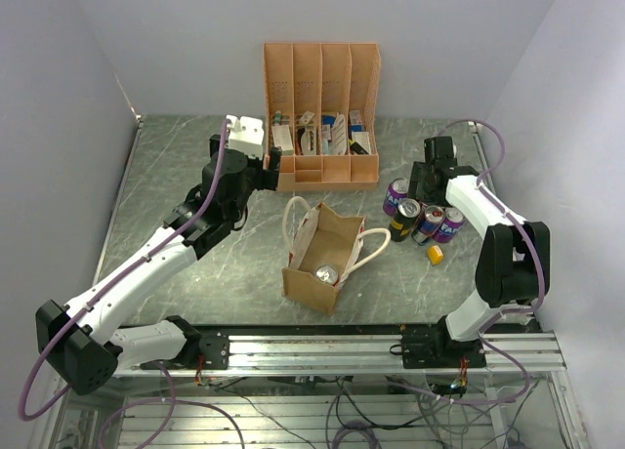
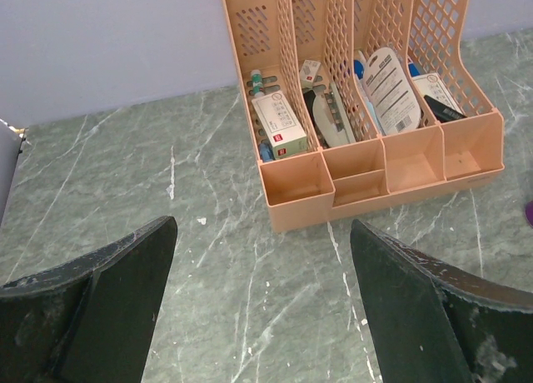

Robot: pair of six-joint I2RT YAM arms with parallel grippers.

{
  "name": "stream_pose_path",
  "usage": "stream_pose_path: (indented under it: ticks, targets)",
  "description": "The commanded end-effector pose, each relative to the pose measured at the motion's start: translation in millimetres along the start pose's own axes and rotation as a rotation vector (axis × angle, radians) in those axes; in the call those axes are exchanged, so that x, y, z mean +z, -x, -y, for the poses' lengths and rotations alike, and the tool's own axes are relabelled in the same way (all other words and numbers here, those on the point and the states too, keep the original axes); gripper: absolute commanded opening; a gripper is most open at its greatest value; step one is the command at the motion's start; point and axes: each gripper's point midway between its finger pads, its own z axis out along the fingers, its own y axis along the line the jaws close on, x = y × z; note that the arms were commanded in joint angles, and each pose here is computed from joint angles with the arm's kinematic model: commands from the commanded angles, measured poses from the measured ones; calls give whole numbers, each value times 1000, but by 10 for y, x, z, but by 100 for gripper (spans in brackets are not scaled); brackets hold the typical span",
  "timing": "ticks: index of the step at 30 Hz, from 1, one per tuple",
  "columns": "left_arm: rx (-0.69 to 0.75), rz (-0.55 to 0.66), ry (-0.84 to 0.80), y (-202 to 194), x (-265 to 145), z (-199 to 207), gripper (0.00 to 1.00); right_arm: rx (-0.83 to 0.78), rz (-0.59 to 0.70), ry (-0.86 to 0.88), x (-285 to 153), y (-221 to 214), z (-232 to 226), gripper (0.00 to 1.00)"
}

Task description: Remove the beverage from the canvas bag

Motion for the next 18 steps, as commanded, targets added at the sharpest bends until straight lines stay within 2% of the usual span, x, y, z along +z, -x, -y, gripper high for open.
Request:
stream_pose_path:
  ticks: [1,3,13,18]
  targets:
    - [-39,45,-16,213,-21,35,95,5,46,-8,-45,198,-14,10]
    - [-39,46,-16,214,-24,33,95,4,46,-3,-36,193,-22,17]
    - [-41,48,-18,222,-28,35,95,10,83,10,-162,270,-12,66]
    - [-41,49,-18,224,-28,35,96,17,109,17,-270,313,5,76]
